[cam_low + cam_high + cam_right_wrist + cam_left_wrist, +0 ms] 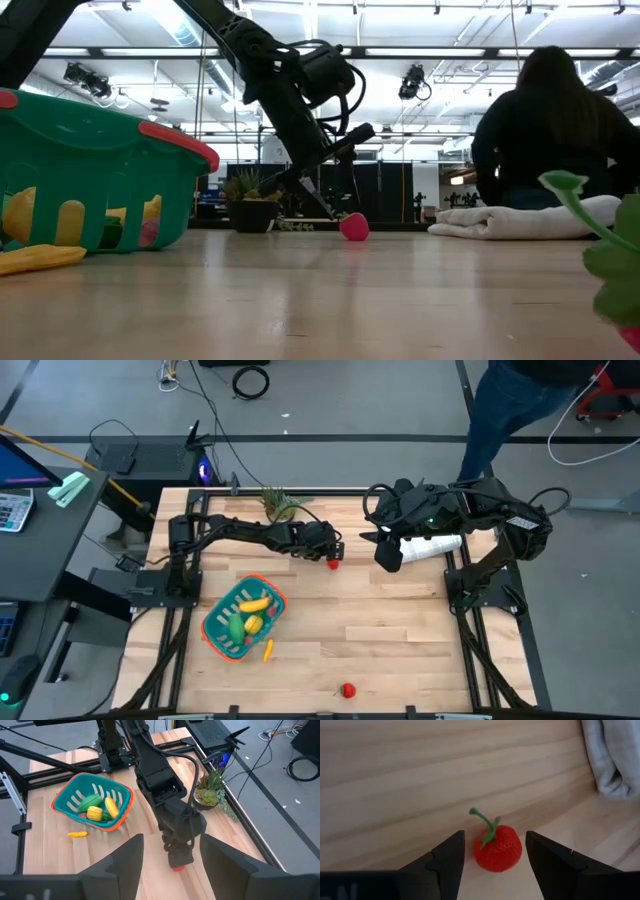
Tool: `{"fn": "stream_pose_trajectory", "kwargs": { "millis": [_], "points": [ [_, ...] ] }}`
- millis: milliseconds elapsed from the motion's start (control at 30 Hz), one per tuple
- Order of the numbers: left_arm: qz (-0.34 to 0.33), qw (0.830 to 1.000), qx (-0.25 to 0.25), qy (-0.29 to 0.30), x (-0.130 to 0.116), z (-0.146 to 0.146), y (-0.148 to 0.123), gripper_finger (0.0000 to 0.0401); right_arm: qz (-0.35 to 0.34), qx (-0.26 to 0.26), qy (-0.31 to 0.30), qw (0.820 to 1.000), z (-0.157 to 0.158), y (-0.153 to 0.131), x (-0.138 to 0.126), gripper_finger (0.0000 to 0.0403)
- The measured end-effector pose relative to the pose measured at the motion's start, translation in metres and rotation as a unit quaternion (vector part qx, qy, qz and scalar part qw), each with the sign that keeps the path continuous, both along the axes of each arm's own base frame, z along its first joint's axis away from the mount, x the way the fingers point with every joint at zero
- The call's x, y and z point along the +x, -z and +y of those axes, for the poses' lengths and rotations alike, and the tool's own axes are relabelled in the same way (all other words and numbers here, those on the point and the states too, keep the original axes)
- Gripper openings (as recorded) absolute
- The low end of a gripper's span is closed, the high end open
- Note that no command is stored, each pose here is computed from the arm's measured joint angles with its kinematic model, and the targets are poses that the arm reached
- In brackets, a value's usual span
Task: Pick and placing Produce into tupperware
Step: Put the top red strawberry into the blue basket
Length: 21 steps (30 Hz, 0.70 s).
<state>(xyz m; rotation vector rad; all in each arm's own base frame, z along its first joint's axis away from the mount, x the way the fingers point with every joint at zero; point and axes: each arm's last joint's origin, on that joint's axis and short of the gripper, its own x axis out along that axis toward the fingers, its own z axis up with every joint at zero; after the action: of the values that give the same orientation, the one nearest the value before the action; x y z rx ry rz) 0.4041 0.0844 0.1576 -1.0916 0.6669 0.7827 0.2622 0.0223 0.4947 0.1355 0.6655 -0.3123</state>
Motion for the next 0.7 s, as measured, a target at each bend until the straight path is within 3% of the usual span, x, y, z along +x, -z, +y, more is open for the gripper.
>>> {"fn": "stream_pose_trajectory", "kwargs": {
  "millis": [367, 700],
  "points": [
    [0.003, 0.999, 0.017, -0.028, -0.001, 0.002, 0.0, 0.0211, 0.0, 0.001, 0.001, 1.0, 0.0, 0.0, 0.0, 0.0203],
    [0.019, 0.999, -0.001, -0.041, 0.004, -0.003, 0.023, 0.0193, -0.001, 0.003, 0.002, 1.0, 0.0, 0.0, 0.0, 0.0203]
  ]
}}
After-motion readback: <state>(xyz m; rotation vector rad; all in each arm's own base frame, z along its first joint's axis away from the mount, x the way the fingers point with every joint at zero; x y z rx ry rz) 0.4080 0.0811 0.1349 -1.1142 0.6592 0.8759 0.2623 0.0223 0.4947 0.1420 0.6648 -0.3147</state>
